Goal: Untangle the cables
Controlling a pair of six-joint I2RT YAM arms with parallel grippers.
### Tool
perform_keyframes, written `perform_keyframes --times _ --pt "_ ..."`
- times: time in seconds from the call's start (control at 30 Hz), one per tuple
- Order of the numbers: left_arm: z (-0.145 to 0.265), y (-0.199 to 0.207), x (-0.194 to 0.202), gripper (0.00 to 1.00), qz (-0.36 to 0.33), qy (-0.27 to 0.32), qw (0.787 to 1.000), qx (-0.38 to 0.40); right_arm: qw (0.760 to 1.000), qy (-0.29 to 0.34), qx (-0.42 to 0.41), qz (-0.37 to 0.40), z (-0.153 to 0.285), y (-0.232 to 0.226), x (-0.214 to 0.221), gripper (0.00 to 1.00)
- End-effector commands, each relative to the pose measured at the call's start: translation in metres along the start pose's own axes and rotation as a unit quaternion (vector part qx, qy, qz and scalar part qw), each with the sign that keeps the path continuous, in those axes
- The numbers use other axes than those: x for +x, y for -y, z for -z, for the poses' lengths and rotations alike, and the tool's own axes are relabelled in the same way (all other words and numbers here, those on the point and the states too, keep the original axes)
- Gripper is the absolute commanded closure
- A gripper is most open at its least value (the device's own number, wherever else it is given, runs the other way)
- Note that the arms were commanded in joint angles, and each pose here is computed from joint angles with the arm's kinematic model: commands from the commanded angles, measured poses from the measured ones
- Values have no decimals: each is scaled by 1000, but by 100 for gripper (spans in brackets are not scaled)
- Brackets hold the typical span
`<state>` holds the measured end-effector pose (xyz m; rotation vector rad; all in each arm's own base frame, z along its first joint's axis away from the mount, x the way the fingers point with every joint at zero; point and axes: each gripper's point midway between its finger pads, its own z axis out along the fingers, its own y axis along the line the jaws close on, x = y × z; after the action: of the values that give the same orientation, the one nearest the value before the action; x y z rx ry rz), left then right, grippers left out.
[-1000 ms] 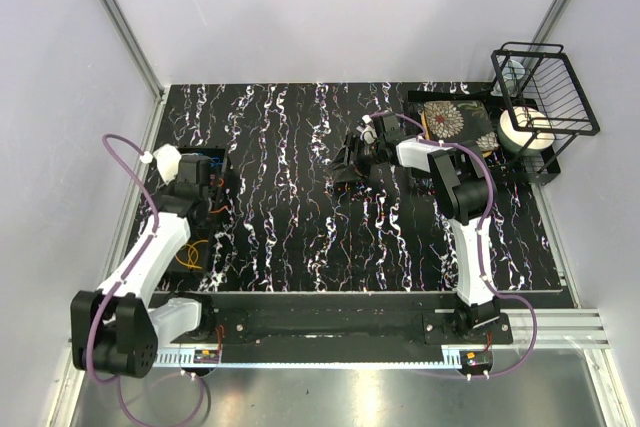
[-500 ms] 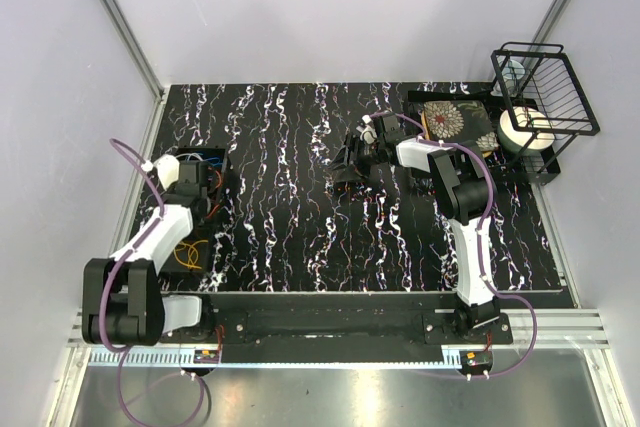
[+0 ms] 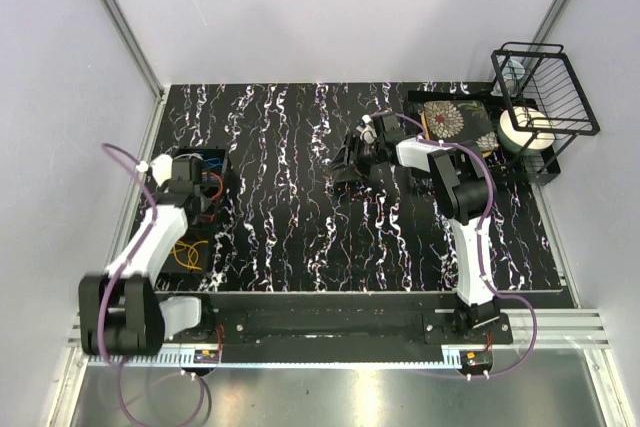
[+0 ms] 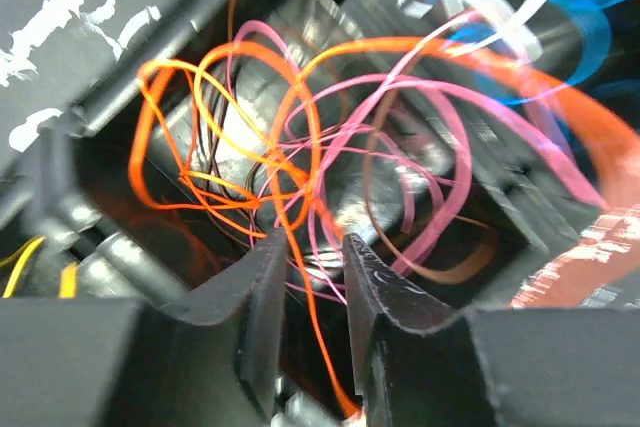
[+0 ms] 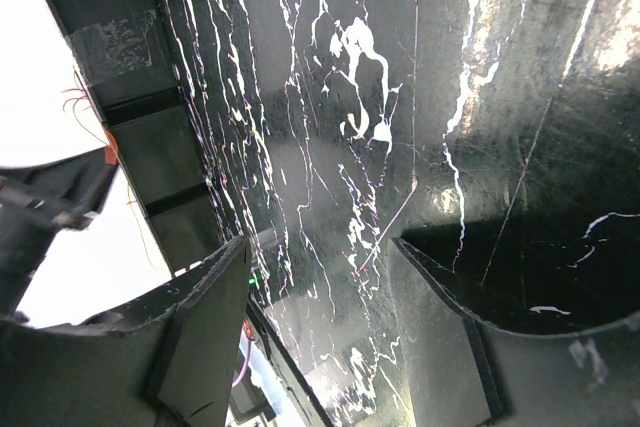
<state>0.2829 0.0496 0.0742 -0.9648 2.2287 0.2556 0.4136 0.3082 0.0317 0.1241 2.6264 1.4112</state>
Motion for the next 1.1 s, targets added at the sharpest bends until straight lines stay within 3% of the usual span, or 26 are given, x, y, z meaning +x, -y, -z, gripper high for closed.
perform_keyframes --times 0.0,0.17,0.3,0.37,1.07 --pt "31 0 -23 63 29 36 999 30 996 -14 79 -24 -16 54 17 35" --pt "51 -4 -35 55 41 53 997 40 996 -15 80 -24 -16 55 18 35" --pt "58 3 -49 24 53 85 993 67 997 -14 79 -23 -15 54 17 35" --pt "57 9 -52 18 54 89 991 78 996 -16 80 -22 -16 54 19 35" --pt "0 55 -88 16 39 84 995 28 997 -19 75 -21 -18 51 20 35"
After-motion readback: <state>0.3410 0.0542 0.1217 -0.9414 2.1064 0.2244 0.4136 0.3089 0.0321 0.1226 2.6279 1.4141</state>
